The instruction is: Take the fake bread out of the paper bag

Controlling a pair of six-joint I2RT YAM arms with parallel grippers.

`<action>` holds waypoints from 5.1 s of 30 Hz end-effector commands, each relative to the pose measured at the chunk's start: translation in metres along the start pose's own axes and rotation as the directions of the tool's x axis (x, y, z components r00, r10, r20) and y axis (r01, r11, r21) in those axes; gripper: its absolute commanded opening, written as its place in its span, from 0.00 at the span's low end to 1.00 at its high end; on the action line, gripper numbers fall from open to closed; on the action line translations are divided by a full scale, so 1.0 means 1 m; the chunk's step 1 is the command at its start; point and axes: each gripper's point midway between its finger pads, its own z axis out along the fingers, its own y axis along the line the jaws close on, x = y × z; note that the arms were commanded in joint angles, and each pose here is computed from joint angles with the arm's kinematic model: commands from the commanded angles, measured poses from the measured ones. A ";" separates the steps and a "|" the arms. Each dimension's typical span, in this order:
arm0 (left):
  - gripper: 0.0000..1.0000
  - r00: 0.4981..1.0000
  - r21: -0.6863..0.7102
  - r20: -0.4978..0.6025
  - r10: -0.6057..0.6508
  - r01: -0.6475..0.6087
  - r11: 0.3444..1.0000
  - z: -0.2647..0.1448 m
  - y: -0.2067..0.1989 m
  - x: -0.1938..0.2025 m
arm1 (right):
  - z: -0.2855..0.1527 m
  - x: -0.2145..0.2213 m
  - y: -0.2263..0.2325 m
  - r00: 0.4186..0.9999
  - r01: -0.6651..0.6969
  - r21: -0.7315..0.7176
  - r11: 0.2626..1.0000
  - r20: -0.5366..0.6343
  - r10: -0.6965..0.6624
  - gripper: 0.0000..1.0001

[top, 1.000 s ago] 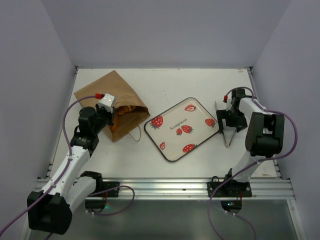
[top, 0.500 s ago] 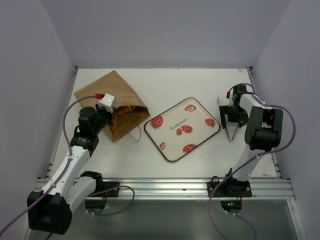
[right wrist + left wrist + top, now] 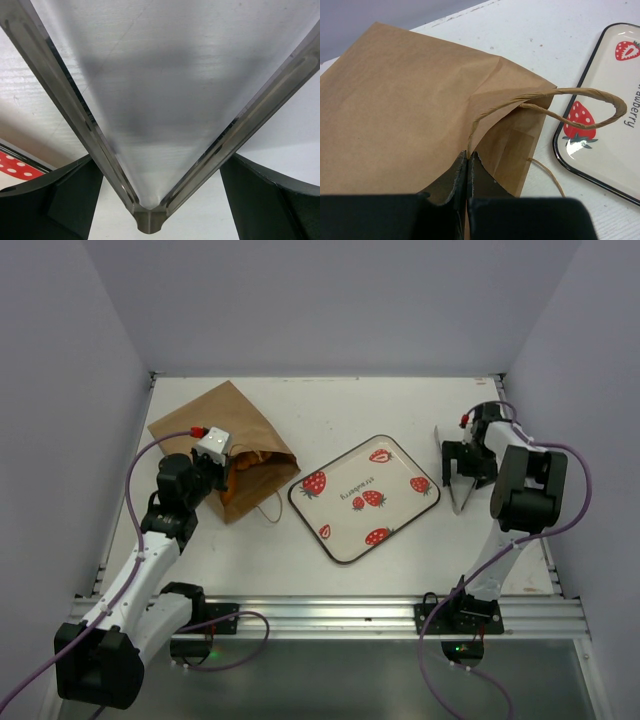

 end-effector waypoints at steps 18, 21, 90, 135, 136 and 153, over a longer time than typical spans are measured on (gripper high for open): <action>0.00 1.000 0.025 0.025 0.009 -0.010 1.000 -0.001 -0.004 -0.015 | 0.033 -0.002 -0.011 0.998 -0.041 0.040 0.998 0.052 0.039 0.58; 0.00 1.000 0.023 0.025 0.011 -0.012 1.000 -0.001 -0.004 -0.015 | 0.033 -0.002 -0.011 0.998 -0.016 0.038 0.999 0.064 0.013 0.43; 0.00 0.984 0.128 0.168 -0.057 0.036 0.991 -0.007 -0.023 -0.060 | -0.209 0.088 0.220 0.382 0.919 -0.211 0.332 0.677 -0.628 0.45; 0.00 0.961 0.136 0.183 -0.207 0.184 0.973 -0.013 -0.026 -0.070 | -0.185 0.085 0.445 0.795 0.606 -0.707 0.364 0.542 -0.272 0.46; 0.00 0.961 0.136 0.183 -0.207 0.184 0.973 -0.013 -0.026 -0.069 | -0.185 0.085 0.445 0.797 0.603 -0.709 0.365 0.539 -0.272 0.46; 0.00 0.960 0.136 0.195 -0.201 0.177 0.975 -0.016 -0.026 -0.074 | -0.180 0.094 0.438 0.818 0.575 -0.725 0.380 0.500 -0.284 0.48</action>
